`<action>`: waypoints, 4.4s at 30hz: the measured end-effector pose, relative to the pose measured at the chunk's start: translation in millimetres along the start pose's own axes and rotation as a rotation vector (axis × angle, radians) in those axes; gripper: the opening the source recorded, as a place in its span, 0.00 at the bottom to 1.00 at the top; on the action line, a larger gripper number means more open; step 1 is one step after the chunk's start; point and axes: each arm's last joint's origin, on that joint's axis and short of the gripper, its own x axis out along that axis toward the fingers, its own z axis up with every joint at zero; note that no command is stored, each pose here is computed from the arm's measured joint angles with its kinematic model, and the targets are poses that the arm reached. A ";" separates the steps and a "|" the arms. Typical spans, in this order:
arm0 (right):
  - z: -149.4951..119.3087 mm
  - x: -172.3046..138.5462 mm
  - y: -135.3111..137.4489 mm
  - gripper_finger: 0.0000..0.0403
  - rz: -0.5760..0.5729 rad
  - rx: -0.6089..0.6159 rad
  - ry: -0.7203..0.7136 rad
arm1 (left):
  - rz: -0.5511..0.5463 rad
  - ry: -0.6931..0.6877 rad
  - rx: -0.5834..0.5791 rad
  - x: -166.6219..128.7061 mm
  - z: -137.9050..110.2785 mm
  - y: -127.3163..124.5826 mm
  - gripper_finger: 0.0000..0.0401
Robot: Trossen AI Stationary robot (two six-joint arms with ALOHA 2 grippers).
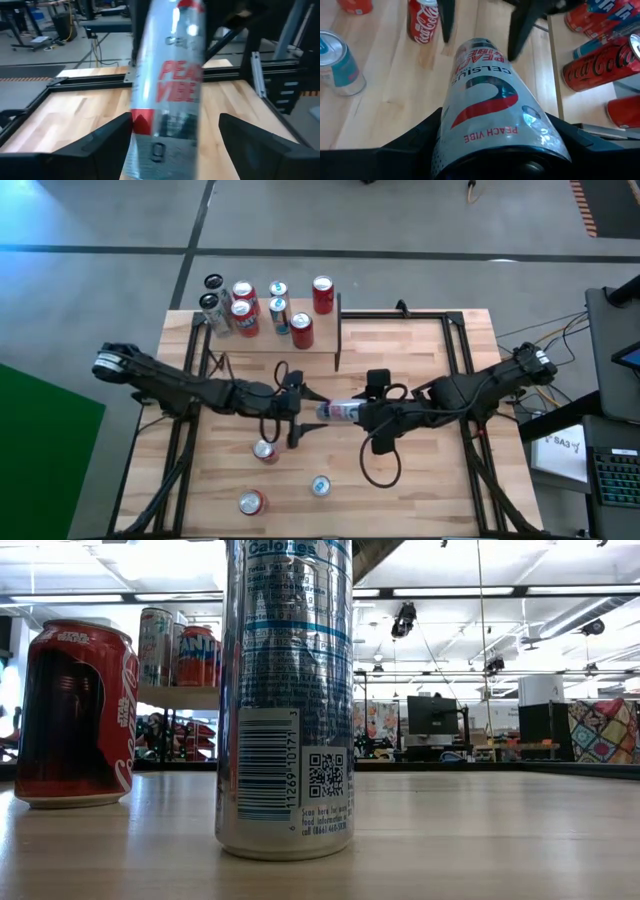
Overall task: Place canned beverage on shelf
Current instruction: Put the white pink soda can on the shelf aligned with the other white pink soda cans
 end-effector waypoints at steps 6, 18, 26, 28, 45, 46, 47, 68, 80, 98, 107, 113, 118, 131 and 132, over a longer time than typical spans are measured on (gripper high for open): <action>5.7 6.8 4.0 0.59 0.000 -0.037 -0.035 | -0.007 0.010 -0.001 10.5 -7.7 -0.1 0.72; 7.7 18.5 9.0 0.59 -0.006 -0.096 -0.023 | -0.007 0.017 0.004 13.2 -10.7 -0.8 0.60; 8.1 17.2 8.4 0.70 -0.003 -0.101 -0.030 | -0.006 -0.001 -0.008 12.7 -8.7 -1.0 0.58; 8.2 16.9 8.1 0.72 -0.011 -0.105 -0.031 | 0.002 -0.010 -0.019 12.5 -7.7 -1.2 0.58; 12.0 -29.4 -16.9 0.76 -0.020 -0.029 -0.206 | 0.054 -0.128 -0.059 2.4 -16.1 -4.0 0.58; 12.5 -34.7 -19.6 0.76 -0.023 -0.027 -0.230 | 0.053 -0.147 -0.058 -0.2 -15.1 -4.0 0.58; 12.9 -39.3 -22.8 0.76 -0.029 -0.028 -0.252 | 0.051 -0.164 -0.056 -2.9 -14.6 -3.9 0.58; -23.6 10.5 -64.0 0.77 -0.174 0.154 -0.657 | 0.300 -0.301 0.036 -92.1 -8.3 -10.2 0.60; -38.4 78.1 -44.0 0.77 -0.092 0.322 -1.071 | 0.408 -0.282 0.130 -93.5 -7.6 -8.1 0.61; -13.3 106.0 -63.7 0.77 0.113 0.404 -1.136 | 0.495 -0.250 0.170 -95.1 -7.7 -5.7 0.61; -2.2 123.2 -70.6 0.77 0.065 0.384 -1.142 | 0.495 -0.263 0.156 -93.9 -7.2 -6.0 0.61; 13.2 136.0 -72.0 0.76 0.021 0.316 -1.158 | 0.495 -0.269 0.151 -94.1 -6.7 -5.9 0.61; 17.5 138.7 -72.8 0.69 0.005 0.297 -1.165 | 0.493 -0.270 0.151 -94.2 -6.6 -6.1 0.64; 17.6 132.3 -79.9 0.58 0.008 0.307 -1.141 | 0.493 -0.282 0.142 -98.4 -3.9 -4.7 0.76; 17.5 129.7 -82.6 0.58 0.004 0.308 -1.135 | 0.493 -0.287 0.138 -100.7 -2.7 -4.2 0.77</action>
